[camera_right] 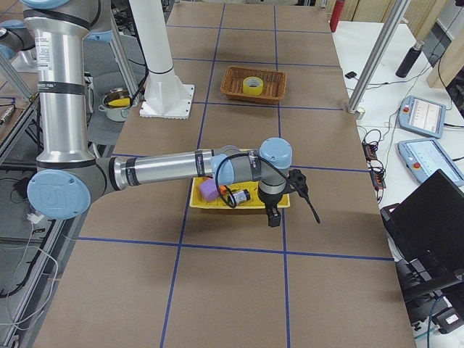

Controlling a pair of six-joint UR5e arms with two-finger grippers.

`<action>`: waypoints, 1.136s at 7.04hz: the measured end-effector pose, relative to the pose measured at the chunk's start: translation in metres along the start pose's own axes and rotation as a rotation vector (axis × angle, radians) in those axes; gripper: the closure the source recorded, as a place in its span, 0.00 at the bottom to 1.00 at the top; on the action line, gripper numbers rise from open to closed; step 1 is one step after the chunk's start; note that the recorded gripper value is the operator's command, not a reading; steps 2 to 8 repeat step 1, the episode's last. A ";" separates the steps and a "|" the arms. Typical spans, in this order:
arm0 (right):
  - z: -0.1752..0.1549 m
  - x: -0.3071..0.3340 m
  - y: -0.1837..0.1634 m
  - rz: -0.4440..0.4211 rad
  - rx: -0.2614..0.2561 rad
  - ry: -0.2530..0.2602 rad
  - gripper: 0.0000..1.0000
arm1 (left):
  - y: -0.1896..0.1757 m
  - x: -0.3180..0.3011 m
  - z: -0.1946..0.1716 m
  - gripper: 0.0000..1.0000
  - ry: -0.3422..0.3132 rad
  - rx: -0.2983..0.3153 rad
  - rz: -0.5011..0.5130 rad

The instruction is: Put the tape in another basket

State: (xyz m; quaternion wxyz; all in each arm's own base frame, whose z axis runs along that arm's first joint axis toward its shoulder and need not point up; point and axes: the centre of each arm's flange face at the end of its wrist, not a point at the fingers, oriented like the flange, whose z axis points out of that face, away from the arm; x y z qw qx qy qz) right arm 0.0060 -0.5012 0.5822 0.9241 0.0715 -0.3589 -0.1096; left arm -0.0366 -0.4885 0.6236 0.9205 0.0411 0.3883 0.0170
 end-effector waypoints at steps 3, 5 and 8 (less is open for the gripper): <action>-0.001 -0.001 0.000 -0.001 0.002 0.000 0.00 | -0.001 0.001 -0.001 0.02 0.001 0.002 0.003; -0.001 -0.001 0.000 -0.001 0.002 0.000 0.00 | -0.001 0.001 -0.001 0.02 0.001 0.002 0.003; -0.001 -0.001 0.000 -0.001 0.002 0.000 0.00 | -0.001 0.001 -0.001 0.02 0.001 0.002 0.003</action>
